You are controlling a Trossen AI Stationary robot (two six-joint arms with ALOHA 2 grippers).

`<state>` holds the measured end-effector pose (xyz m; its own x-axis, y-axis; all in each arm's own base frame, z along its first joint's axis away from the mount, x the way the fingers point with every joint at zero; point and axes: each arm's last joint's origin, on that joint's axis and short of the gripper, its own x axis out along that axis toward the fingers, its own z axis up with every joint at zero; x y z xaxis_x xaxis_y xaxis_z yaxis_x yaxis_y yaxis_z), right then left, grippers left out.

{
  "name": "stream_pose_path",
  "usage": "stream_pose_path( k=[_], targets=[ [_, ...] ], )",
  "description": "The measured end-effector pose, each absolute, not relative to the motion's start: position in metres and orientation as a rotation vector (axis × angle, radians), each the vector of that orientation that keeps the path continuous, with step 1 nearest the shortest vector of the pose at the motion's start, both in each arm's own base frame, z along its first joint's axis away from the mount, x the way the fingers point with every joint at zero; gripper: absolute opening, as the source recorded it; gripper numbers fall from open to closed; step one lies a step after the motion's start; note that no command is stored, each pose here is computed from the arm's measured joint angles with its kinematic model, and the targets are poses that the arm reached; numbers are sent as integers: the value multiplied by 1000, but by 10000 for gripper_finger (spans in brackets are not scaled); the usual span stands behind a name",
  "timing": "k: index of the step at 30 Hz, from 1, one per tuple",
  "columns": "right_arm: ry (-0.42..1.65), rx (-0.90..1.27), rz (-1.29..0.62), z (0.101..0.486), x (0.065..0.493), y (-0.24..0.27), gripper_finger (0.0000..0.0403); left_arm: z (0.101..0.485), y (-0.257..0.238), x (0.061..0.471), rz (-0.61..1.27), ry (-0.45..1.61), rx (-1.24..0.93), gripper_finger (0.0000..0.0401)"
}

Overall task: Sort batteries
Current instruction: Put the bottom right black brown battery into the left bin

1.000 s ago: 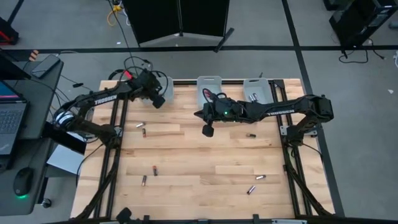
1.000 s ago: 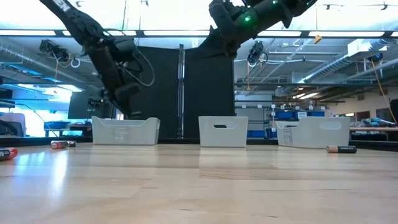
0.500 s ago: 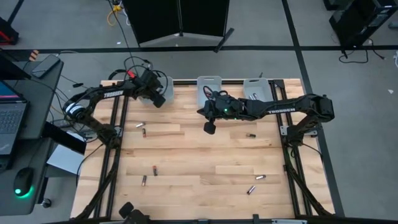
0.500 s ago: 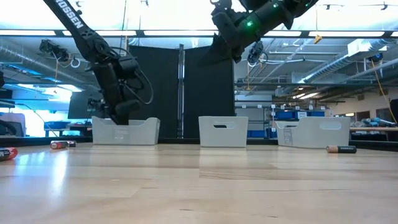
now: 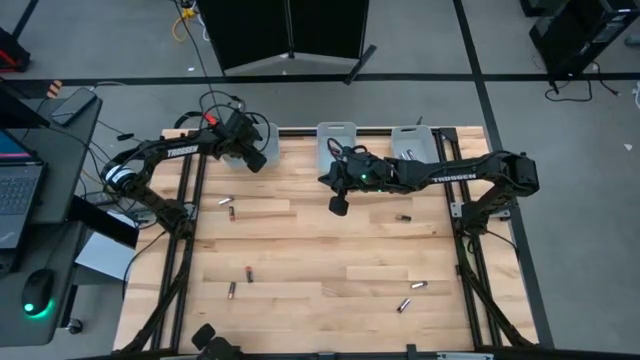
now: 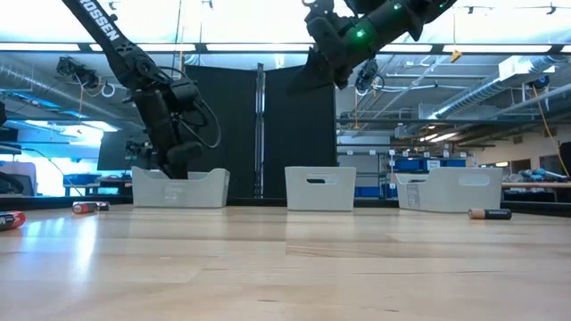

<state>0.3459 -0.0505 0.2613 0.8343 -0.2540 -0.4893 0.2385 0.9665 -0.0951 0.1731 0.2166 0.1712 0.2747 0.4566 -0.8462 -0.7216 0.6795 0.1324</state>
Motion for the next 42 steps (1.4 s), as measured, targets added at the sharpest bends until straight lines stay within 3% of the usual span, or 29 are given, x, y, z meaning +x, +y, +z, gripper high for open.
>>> stream_pose_path(
  k=[4, 9, 15, 22, 33, 42],
  targets=[
    [536, -37, -259, 265, 341, -50, 20, 179, 215, 175, 814, 986, -251, 70],
    [637, -13, -263, 272, 321, -47, 16, 210, 203, 186, 701, 764, -200, 9],
    [798, 27, -292, 275, 296, -35, 18, 239, 174, 203, 596, 509, -76, 14],
    [970, 83, -283, 272, 274, -13, 16, 238, 126, 215, 448, 276, 3, 9],
    [1228, 150, -228, 244, 248, 28, 37, 226, 80, 229, 271, 172, 32, 8],
    [1346, 216, -321, 200, 215, 23, 32, 229, 73, 231, 245, 142, 45, 8]
  ],
)
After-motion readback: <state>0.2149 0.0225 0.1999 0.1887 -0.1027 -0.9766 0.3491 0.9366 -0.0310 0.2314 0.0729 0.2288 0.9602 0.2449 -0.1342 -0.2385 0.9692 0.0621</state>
